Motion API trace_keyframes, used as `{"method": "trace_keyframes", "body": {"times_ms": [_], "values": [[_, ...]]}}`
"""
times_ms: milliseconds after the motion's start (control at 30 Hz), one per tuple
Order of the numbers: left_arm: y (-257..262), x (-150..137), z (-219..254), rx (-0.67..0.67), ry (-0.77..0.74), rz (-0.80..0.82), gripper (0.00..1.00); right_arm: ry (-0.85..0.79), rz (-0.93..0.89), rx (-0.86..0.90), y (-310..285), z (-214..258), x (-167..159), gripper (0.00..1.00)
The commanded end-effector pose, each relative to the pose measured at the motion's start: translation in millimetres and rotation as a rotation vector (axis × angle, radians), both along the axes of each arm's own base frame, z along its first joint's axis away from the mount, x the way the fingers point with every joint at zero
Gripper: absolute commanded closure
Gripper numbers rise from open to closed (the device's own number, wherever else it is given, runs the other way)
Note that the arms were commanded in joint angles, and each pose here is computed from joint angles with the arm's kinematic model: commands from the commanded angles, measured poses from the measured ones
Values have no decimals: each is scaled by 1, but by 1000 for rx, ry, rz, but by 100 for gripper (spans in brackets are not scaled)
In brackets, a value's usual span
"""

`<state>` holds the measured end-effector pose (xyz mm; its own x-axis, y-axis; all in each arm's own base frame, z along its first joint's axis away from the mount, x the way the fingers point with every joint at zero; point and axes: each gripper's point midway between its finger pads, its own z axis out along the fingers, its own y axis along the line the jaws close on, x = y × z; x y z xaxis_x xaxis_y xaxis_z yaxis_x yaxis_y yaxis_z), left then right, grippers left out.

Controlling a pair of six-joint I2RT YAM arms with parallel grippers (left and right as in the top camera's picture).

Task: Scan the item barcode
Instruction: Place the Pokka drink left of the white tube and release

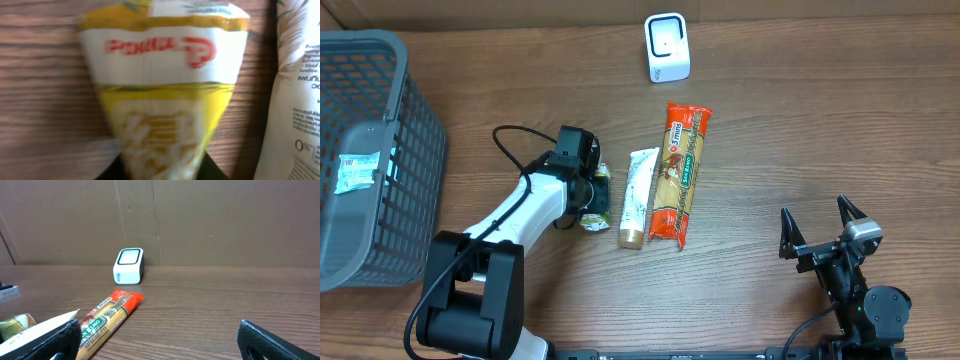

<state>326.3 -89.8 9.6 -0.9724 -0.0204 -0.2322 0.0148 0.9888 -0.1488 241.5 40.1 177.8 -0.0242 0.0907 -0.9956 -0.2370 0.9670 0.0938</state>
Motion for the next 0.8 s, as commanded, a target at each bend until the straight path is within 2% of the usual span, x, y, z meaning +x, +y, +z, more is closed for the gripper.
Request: {"method": "trace_keyframes", "body": {"times_ms": [0,100,167,367,600,767], "values": [[-10,-5,-2,-73,6,-8,60,-3,2,1,1,-2,0,0],[-14,-3,1,-99,3,-1,43,-3,2,1,1,-2,0,0],[-22,1,9,-143,1,-4,37,-3,2,2,1,-2,0,0],[-32,24,59,-181,-31,-14,31,-3,2,2,1,-2,0,0],[-38,57,177,-179,-170,-79,22,-3,2,2,1,-2,0,0],[-23,71,263,-170,-307,-45,19,-3,2,2,1,-2,0,0]]}}
